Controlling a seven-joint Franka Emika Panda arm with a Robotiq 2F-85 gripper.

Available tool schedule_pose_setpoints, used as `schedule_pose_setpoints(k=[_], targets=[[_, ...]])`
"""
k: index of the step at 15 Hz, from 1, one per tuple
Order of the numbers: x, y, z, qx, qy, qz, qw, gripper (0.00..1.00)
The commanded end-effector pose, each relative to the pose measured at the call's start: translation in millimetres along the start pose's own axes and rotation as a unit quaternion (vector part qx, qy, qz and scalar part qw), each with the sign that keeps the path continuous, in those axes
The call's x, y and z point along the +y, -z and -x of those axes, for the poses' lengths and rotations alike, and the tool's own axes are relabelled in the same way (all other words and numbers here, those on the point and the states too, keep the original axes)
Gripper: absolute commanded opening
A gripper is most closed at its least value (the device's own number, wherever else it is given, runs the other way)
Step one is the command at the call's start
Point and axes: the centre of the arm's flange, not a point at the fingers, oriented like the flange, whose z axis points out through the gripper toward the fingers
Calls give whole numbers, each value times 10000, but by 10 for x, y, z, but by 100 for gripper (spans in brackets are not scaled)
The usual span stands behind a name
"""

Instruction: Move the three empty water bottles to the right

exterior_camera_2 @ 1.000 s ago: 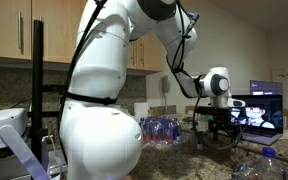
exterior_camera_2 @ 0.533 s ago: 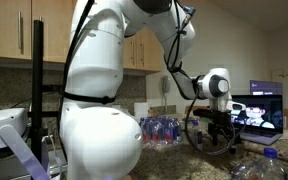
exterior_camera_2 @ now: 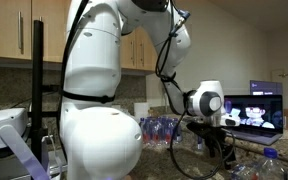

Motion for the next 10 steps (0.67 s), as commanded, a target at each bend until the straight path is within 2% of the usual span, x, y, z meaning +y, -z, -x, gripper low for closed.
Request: schedule_pose_setpoints(k=[1, 10], targets=[[114, -76, 87, 299, -211, -87, 9993, 100], [356, 72, 298, 350, -623, -76, 9974, 100]])
